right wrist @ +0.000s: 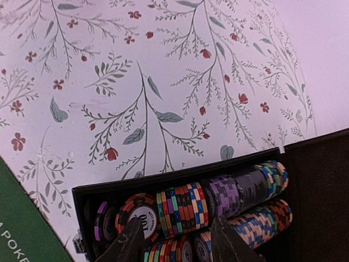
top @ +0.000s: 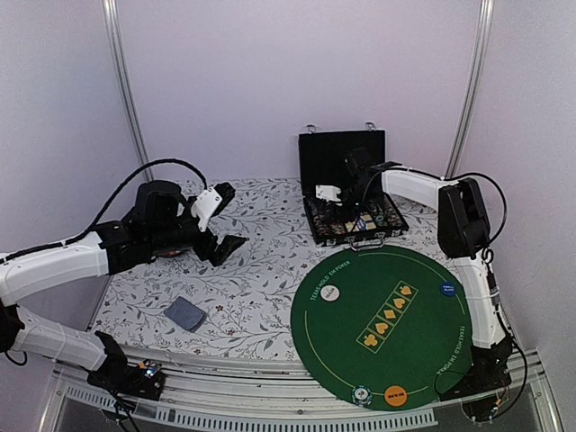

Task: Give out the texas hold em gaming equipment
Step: Pick up the pile of poker chips from the chip case.

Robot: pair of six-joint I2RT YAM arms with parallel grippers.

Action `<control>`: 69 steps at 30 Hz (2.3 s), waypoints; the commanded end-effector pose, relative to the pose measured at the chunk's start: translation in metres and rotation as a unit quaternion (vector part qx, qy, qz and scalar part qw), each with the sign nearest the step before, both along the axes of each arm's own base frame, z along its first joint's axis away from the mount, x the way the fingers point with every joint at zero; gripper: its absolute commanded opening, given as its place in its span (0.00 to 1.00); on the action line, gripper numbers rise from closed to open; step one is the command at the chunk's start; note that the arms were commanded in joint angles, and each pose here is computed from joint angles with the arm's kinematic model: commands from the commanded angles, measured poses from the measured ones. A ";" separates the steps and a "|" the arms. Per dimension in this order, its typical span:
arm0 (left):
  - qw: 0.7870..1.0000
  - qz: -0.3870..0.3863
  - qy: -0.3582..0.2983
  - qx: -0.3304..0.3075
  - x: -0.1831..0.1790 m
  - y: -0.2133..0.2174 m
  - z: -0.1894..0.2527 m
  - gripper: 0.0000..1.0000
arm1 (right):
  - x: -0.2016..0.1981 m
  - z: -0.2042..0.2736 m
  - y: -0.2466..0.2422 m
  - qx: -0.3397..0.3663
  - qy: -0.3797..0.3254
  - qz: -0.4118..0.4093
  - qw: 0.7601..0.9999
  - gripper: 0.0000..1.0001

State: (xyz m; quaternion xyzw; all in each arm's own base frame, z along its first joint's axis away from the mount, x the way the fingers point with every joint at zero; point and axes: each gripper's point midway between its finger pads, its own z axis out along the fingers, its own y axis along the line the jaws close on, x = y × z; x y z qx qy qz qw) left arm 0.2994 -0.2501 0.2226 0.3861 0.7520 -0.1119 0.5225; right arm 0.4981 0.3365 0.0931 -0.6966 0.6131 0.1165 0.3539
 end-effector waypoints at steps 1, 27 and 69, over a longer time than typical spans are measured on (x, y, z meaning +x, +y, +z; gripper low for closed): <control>1.000 0.002 0.004 0.010 0.001 0.002 -0.010 0.98 | 0.004 -0.027 0.007 -0.032 -0.016 0.020 0.999 0.43; 1.000 -0.001 0.001 0.006 0.000 0.001 -0.007 0.98 | -0.025 -0.081 -0.010 -0.187 -0.041 0.025 0.981 0.28; 1.000 -0.005 0.003 -0.001 -0.001 0.000 -0.004 0.98 | -0.064 -0.138 -0.018 -0.259 0.024 0.031 0.965 0.33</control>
